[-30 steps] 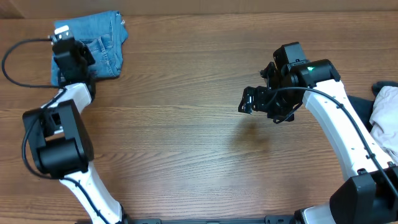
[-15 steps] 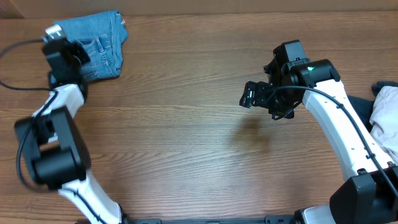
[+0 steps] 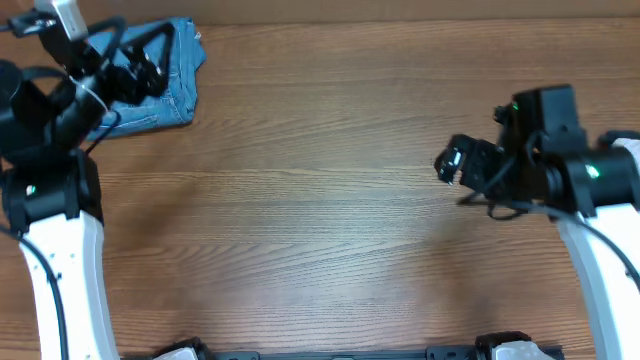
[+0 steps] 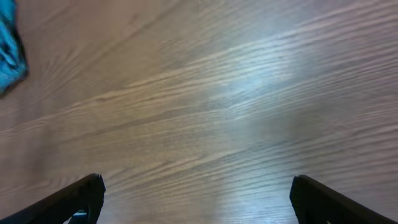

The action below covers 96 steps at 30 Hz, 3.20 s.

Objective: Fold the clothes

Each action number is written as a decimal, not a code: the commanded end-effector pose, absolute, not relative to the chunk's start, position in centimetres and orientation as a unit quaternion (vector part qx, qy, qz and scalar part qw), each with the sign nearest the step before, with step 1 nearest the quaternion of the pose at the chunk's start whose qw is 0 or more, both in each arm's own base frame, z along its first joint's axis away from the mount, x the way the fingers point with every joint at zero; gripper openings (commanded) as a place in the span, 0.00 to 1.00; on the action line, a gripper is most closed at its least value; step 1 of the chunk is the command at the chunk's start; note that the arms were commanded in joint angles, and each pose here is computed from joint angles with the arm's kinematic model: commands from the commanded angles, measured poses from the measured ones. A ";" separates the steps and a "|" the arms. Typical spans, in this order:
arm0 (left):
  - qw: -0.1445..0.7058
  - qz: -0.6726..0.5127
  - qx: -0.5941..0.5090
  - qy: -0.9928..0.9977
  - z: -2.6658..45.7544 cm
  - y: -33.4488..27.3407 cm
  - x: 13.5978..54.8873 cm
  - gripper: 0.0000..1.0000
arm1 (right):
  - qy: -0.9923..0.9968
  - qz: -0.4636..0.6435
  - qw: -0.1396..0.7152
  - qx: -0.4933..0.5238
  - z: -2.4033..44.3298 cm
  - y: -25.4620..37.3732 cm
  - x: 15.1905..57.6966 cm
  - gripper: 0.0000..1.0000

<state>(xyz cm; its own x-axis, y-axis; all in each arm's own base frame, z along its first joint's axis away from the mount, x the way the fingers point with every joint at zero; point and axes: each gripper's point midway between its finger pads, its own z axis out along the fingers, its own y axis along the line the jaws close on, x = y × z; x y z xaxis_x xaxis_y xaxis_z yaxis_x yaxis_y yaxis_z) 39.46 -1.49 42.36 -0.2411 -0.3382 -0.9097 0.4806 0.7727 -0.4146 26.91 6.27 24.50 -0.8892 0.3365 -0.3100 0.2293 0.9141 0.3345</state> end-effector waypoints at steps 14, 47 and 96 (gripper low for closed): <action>0.468 -0.334 0.180 0.798 36.8 -11.4 23.3 1.00 | 0.906 0.078 0.293 0.295 29.8 0.2 16.7 1.00; 0.311 -0.328 0.096 0.887 16.6 -16.6 29.0 1.00 | 0.827 0.073 0.428 0.358 32.2 -3.6 9.2 1.00; 0.180 -0.304 0.061 0.934 7.6 -16.6 29.2 1.00 | 0.693 0.170 0.688 0.133 21.1 0.8 23.8 1.00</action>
<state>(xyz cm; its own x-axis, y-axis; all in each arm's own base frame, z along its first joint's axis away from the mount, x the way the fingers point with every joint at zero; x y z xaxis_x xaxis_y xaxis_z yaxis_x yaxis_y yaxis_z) 29.37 -16.63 8.06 -0.9213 0.0106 -0.3887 0.2388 0.8044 -0.5440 23.63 -0.11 21.96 -0.0263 0.4385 -0.8983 0.0143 0.8987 0.4383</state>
